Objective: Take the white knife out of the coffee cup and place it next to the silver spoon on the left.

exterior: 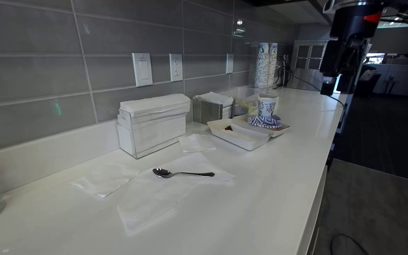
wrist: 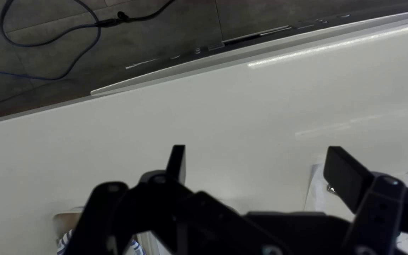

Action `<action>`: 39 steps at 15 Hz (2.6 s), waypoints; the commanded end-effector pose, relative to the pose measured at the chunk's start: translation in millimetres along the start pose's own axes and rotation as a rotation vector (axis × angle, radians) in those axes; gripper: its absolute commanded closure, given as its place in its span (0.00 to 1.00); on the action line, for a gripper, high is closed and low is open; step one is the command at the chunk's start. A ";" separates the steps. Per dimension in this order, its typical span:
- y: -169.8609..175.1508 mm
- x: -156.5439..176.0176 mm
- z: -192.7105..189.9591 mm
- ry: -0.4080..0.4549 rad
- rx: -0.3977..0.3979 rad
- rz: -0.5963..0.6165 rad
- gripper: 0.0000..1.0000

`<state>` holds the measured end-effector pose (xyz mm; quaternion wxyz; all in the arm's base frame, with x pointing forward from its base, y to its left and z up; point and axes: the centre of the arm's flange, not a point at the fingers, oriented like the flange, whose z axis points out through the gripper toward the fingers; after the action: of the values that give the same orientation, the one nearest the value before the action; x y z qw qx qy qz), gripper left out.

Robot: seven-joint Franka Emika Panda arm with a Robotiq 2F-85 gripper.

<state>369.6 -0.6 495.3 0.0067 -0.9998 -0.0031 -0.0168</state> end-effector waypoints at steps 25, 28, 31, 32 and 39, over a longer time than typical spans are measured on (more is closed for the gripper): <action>142.2 230.8 56.4 0.582 -0.636 0.644 0.00; 140.2 251.2 72.1 0.640 -0.650 0.621 0.00; 142.9 266.7 85.4 0.663 -0.687 0.619 0.00; 144.1 270.7 89.2 0.669 -0.699 0.615 0.00; 149.0 274.0 95.2 0.651 -0.712 0.584 0.00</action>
<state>647.6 -146.7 407.5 -0.3259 -0.8431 0.2818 -0.3217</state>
